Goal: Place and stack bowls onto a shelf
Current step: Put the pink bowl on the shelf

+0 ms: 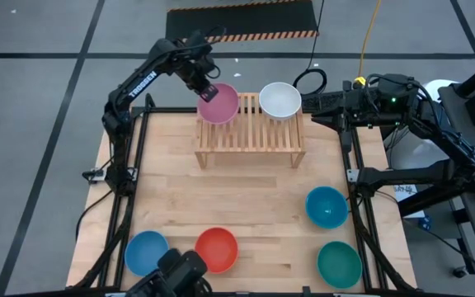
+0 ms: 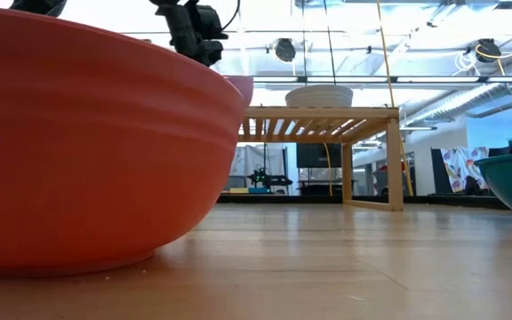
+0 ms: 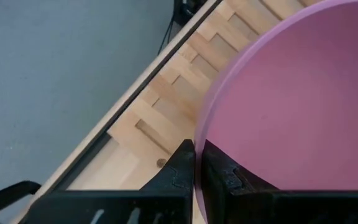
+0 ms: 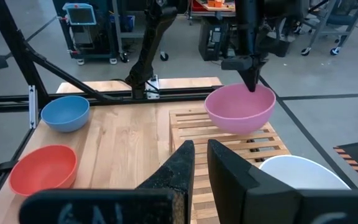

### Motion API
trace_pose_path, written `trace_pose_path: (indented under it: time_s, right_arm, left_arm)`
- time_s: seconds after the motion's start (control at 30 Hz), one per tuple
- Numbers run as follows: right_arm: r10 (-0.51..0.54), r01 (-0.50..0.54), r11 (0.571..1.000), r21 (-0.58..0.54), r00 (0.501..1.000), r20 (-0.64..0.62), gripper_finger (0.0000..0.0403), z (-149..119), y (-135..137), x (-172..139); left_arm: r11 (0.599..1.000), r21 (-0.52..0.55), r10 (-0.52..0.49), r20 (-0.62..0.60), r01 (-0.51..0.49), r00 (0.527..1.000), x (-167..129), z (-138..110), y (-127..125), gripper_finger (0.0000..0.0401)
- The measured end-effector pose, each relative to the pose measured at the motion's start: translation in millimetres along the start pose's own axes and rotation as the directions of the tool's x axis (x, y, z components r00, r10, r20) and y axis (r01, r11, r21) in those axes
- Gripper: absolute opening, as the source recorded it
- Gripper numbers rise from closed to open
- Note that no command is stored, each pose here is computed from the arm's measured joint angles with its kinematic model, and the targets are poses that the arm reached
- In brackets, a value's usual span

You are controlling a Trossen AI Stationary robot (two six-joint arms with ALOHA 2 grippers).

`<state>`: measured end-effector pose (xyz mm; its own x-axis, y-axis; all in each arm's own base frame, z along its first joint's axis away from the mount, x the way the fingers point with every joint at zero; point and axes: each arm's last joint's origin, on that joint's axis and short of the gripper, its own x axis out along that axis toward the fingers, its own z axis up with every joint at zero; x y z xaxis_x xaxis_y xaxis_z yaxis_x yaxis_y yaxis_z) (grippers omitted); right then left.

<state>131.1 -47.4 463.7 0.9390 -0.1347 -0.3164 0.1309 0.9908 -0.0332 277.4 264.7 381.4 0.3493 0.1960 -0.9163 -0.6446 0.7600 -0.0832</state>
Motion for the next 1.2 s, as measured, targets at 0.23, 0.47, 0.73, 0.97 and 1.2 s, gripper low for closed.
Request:
trace_pose_path:
  time_s: [0.23, 0.47, 0.73, 0.97, 1.2]
  right_arm:
    - [0.001, -0.001, 1.000, 0.000, 1.000, 0.000, 0.0041, 0.0, 0.0, 0.0]
    - [0.000, 0.000, 1.000, 0.001, 1.000, 0.000, 0.0041, 0.0, 0.0, 0.0]
    - [0.001, -0.001, 1.000, 0.021, 1.000, 0.000, 0.0041, -0.1, 0.0, -0.1]
    - [0.002, -0.002, 1.000, 0.030, 1.000, -0.007, 0.0041, -0.8, 0.1, 0.0]
    - [0.002, -0.002, 1.000, 0.028, 1.000, -0.007, 0.0041, -0.7, 0.1, -0.1]
  left_arm:
    - [1.000, -0.009, -0.007, 0.014, 0.007, 1.000, 2.8, 2.7, 3.0, 0.0010]
    - [1.000, -0.014, -0.008, 0.011, 0.008, 1.000, 3.2, 2.6, 3.7, 0.0010]
    - [1.000, 0.008, -0.010, -0.016, 0.010, 1.000, 3.4, 0.0, 2.6, 0.0010]
    - [0.999, 0.031, -0.010, 0.004, 0.010, 1.000, 9.4, 4.6, -3.7, 0.0039]
    - [1.000, 0.026, -0.009, 0.084, 0.007, 0.996, 12.4, 13.9, -6.6, 0.0054]
